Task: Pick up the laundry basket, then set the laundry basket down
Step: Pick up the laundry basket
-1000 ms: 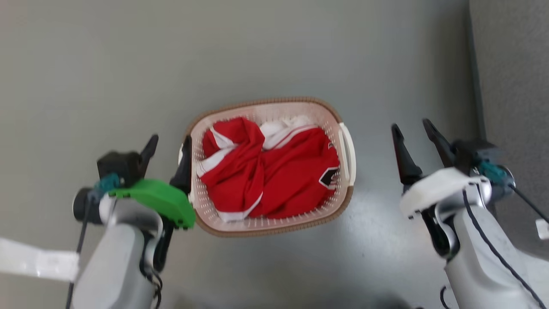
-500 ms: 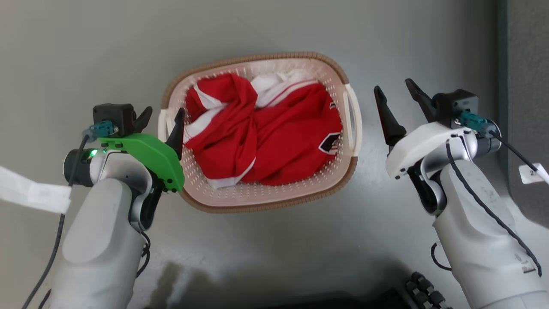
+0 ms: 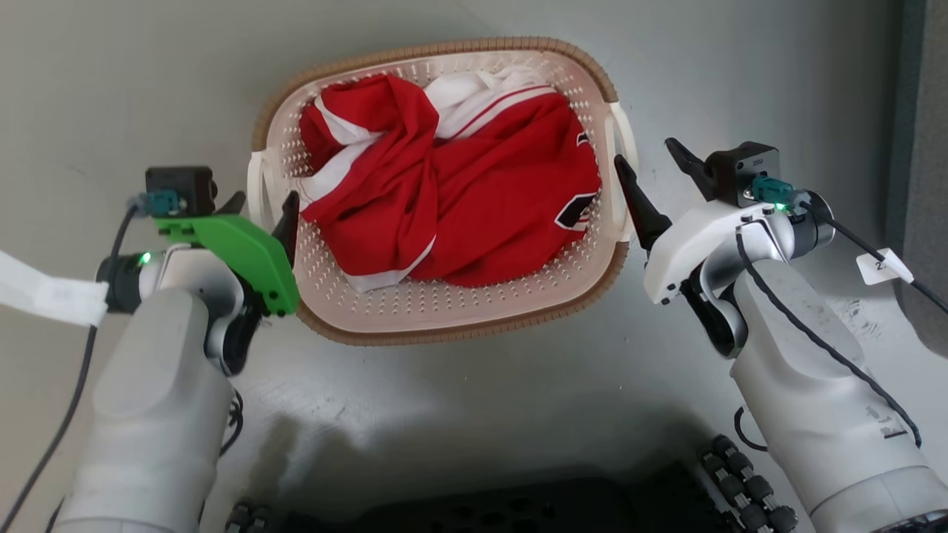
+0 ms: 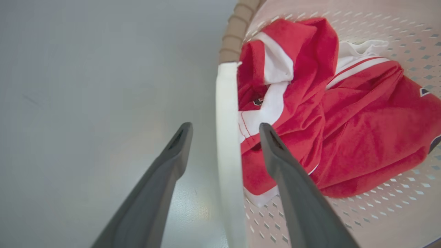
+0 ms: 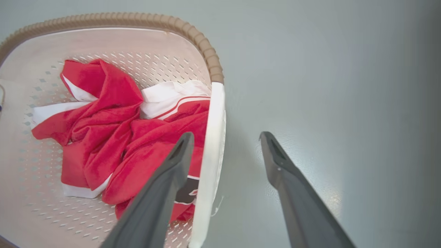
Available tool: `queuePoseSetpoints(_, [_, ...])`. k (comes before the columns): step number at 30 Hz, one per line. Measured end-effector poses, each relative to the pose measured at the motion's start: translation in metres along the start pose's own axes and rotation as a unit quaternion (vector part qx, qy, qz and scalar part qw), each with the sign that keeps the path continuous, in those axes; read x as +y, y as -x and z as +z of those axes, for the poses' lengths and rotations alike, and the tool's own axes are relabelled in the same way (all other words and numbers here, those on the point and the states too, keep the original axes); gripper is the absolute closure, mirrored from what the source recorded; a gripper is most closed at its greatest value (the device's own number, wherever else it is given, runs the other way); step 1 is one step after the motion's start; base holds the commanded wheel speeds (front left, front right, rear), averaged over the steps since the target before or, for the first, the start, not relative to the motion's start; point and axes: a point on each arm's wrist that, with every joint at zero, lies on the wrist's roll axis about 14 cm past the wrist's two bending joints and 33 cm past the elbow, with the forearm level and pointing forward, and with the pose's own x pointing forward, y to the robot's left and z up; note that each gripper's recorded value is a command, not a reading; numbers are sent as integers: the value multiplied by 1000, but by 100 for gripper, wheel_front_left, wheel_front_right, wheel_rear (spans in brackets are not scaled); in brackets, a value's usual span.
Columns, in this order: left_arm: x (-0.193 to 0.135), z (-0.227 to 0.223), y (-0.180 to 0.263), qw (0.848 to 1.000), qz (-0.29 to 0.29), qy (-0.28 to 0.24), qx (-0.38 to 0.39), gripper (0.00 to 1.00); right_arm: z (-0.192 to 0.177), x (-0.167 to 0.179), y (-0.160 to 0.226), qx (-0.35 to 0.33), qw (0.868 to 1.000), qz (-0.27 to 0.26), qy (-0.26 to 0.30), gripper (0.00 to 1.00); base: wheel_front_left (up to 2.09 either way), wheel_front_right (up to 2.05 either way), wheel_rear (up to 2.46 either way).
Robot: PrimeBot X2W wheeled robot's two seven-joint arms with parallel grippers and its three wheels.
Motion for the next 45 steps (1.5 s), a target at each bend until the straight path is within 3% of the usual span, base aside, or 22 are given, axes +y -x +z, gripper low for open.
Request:
queuePoseSetpoints(11, [14, 3, -23, 1000, 8, 1, 16, 0, -14, 3, -23, 25, 1000, 15, -5, 0, 0, 0, 0])
queuePoseSetpoints(12, [15, 4, -25, 1000, 9, 4, 15, 77, -14, 3, -24, 27, 999, 16, -6, 33, 0, 0, 0])
queuePoseSetpoints(13, [16, 3, -27, 1000, 10, 6, 19, 100, -14, 3, -26, 28, 999, 16, -10, 100, 0, 0, 0])
queuePoseSetpoints(33, [6, 0, -29, 999, 4, 37, 27, 100, -16, 10, -30, 34, 999, 23, -36, 100, 0, 0, 0])
queuePoseSetpoints(45, [-13, -1, -11, 996, -2, 58, 64, 100, -10, 10, -10, 51, 997, 17, -60, 100, 0, 0, 0])
